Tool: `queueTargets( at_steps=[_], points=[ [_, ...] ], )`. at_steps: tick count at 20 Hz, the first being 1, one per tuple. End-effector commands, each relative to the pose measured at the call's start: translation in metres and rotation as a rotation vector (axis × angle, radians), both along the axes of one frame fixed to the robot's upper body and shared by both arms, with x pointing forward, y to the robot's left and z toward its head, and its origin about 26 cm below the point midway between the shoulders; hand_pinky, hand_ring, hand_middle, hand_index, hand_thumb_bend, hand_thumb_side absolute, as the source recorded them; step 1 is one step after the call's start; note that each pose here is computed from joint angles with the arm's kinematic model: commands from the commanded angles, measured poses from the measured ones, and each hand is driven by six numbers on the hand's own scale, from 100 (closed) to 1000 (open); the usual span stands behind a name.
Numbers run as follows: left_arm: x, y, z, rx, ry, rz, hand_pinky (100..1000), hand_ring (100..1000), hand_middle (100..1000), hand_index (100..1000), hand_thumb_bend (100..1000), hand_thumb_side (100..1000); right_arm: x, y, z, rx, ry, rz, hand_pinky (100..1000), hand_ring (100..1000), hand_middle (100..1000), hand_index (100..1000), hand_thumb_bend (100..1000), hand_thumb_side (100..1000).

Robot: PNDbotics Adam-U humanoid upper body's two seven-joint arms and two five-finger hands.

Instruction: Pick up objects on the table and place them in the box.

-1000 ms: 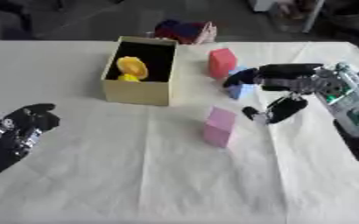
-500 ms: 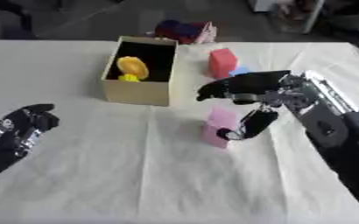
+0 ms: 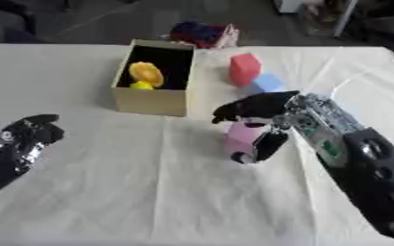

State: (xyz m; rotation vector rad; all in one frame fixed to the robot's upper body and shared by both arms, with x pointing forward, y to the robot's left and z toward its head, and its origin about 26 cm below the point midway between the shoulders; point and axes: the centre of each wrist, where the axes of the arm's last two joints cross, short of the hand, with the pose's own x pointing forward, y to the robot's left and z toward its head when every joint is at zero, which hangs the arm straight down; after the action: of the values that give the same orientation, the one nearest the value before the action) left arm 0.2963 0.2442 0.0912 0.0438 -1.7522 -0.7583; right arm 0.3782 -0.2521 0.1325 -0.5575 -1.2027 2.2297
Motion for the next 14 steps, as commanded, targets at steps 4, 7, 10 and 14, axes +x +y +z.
queueTargets(
  at_steps=[4,7,10,14],
  points=[
    [0.001,0.002,0.008,0.013,-0.027,-0.006,808,740,657,864,100,686,0.007,-0.007,0.004,-0.082,-0.031,0.017,891,935,965,1000,274,428],
    [0.001,0.002,0.008,0.013,-0.026,-0.006,808,740,657,864,100,691,0.008,-0.009,0.006,-0.063,-0.078,0.0,853,848,889,976,208,315],
    [0.001,0.002,0.008,0.013,-0.026,-0.005,808,741,658,864,100,692,0.009,-0.011,0.008,-0.039,-0.119,-0.011,803,722,774,924,147,199],
    [0.001,0.002,0.008,0.013,-0.024,-0.004,808,741,658,864,100,693,0.012,-0.01,0.02,0.032,-0.177,-0.018,794,669,733,916,105,139]
  ],
)
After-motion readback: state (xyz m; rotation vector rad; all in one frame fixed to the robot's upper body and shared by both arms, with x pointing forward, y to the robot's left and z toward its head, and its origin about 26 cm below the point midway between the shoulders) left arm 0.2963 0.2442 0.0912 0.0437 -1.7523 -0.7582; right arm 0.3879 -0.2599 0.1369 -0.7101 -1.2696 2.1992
